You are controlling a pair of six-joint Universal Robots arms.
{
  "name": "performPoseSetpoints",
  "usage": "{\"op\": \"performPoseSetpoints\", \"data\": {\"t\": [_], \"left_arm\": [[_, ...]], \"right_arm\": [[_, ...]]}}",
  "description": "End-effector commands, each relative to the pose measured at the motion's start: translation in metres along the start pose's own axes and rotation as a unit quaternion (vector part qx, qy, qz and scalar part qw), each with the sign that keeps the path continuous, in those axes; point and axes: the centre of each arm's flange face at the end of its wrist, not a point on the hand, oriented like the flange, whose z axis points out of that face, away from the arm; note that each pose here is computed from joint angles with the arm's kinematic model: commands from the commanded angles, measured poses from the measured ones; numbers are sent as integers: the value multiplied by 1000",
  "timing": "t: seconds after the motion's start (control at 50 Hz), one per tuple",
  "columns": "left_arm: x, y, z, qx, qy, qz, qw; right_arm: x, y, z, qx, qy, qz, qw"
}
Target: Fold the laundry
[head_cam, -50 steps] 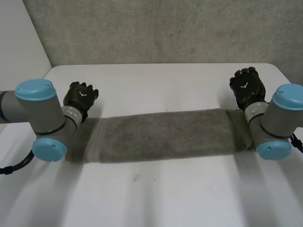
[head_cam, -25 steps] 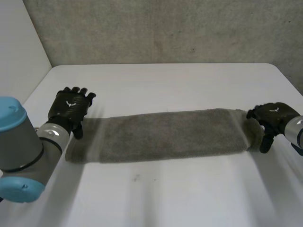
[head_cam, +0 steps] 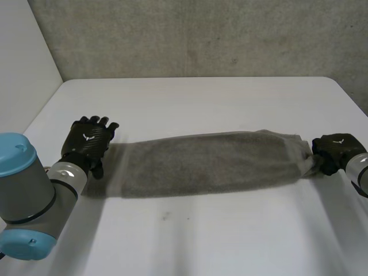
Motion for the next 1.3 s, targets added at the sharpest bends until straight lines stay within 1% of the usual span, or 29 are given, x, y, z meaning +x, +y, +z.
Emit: {"op": "performPoseSetpoints", "data": {"t": [0.02, 0.06, 0.1, 0.12, 0.16, 0.24, 0.28, 0.32, 0.34, 0.38, 0.4, 0.44, 0.46, 0.48, 0.5, 0.54, 0.56, 0.6, 0.62, 0.66, 0.72, 0.76, 0.86, 0.96, 1.06, 1.1, 1.12, 1.18, 1.3], "left_arm": [[1, 0, -1, 0, 1, 0, 1000], [1, 0, 0, -1, 1, 0, 1000], [1, 0, 0, -1, 1, 0, 1000], [1, 0, 0, -1, 1, 0, 1000], [1, 0, 0, -1, 1, 0, 1000], [1, 0, -1, 0, 1, 0, 1000], [1, 0, -1, 0, 2, 1, 1000], [1, -1, -1, 1, 2, 1, 1000], [1, -1, -2, 2, 0, 1, 1000], [0, -3, -2, 4, -1, 1, 1000], [0, -4, -2, 5, -1, 1, 1000], [-1, -4, -2, 6, -3, 0, 1000], [-2, -5, -2, 7, -4, 0, 1000], [-2, -5, -2, 7, -4, 0, 1000], [-3, -6, -3, 9, -6, -1, 1000], [-4, -8, -3, 11, -9, -1, 1000], [-6, -10, -3, 14, -11, -2, 1000], [-8, -11, -4, 16, -14, -3, 1000], [-9, -14, -4, 20, -17, -3, 1000], [-10, -14, -5, 22, -19, -3, 1000], [-12, -17, -7, 26, -21, -3, 999], [-12, -17, -7, 26, -21, -3, 999], [-12, -17, -7, 25, -20, -3, 999], [-8, -17, -8, 26, -14, -3, 1000], [-5, -15, -10, 22, -10, -2, 1000], [-3, -15, -11, 23, -7, -2, 1000], [-1, -16, -12, 25, -3, -2, 1000], [7, -19, -16, 31, 10, 0, 999], [24, -24, -24, 41, 34, 4, 999]], "right_arm": [[17, 4, 8, -3, 41, -38, 998], [21, 9, 12, -16, 58, -72, 996], [41, 11, 13, -53, 123, -161, 978], [41, 11, 13, -53, 124, -161, 978], [67, 8, 10, -75, 186, -211, 957], [72, -12, 10, -27, 212, -216, 953], [70, -29, 7, 12, 221, -210, 952], [59, -69, -8, 90, 230, -193, 950], [59, -69, -8, 90, 230, -192, 950], [19, -103, -18, 162, 197, -189, 948], [19, -103, -18, 162, 197, -189, 948], [-33, -134, -30, 229, 145, -202, 941], [-33, -135, -30, 229, 144, -202, 941], [-64, -146, -37, 260, 109, -208, 937], [-64, -146, -38, 260, 109, -208, 937], [-118, -151, -46, 298, 34, -224, 927], [-119, -151, -46, 298, 33, -224, 927], [-174, -147, -58, 333, -51, -240, 911], [-174, -147, -58, 333, -52, -240, 910], [-226, -134, -73, 361, -134, -254, 887], [-248, -126, -81, 372, -168, -260, 875], [-285, -104, -96, 379, -229, -269, 855], [-320, -66, -104, 358, -290, -285, 840], [-322, -56, -101, 340, -289, -288, 848], [-301, -79, -106, 337, -247, -263, 870], [-265, -94, -99, 316, -209, -215, 900], [-265, -94, -99, 316, -209, -214, 900], [-218, -98, -98, 277, -186, -121, 935], [-173, -77, -85, 214, -154, -42, 964]]}}
